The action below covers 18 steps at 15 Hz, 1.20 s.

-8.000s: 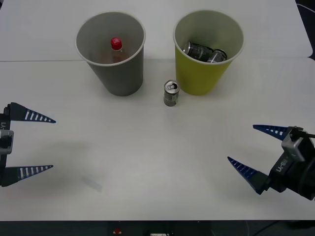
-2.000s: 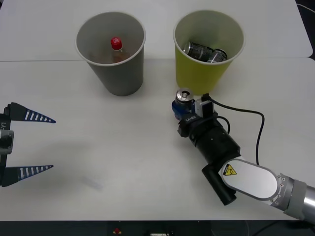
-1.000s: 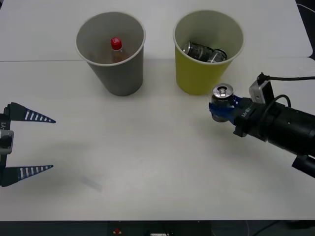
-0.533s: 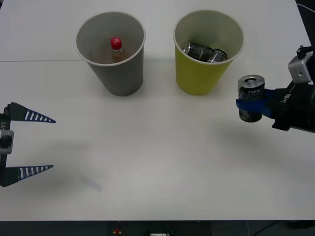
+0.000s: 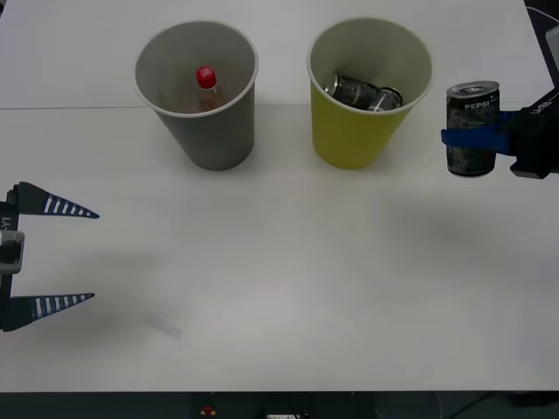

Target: Put the can into the green bin and the plastic bottle into the gray bin

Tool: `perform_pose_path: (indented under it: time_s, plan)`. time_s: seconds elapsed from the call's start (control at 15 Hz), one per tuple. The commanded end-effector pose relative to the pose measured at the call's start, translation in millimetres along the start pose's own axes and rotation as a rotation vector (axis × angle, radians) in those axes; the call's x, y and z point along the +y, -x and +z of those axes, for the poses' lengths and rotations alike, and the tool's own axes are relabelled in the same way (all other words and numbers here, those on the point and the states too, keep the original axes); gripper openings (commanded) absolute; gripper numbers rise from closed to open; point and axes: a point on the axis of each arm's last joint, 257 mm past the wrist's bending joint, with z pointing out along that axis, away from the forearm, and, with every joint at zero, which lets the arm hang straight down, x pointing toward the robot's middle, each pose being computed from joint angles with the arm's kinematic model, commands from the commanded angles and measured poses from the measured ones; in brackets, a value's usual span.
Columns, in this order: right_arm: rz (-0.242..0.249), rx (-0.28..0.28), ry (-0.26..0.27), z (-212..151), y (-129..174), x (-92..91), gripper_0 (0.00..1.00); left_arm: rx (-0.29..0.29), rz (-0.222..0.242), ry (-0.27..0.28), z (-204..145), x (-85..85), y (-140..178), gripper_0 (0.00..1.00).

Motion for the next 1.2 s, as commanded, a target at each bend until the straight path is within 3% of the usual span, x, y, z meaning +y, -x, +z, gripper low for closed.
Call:
perform_pose_path:
  time_s: [0.07,0.53,0.8,1.2]
  plan:
    - [-0.012,0.04,-0.009,0,20,-18.2,0.0,0.0,0.0,0.0,0,0.0,0,1.0]
    - [-0.016,0.105,-0.004,38,81,-48.9,0.0,0.0,0.0,0.0,0,0.0,0,1.0]
    - [0.007,0.164,-0.021,68,105,-64.9,0.0,0.0,0.0,0.0,0,0.0,0,1.0]
    - [0.013,0.253,-0.071,119,118,-69.6,0.0,0.0,0.0,0.0,0,0.0,0,1.0]
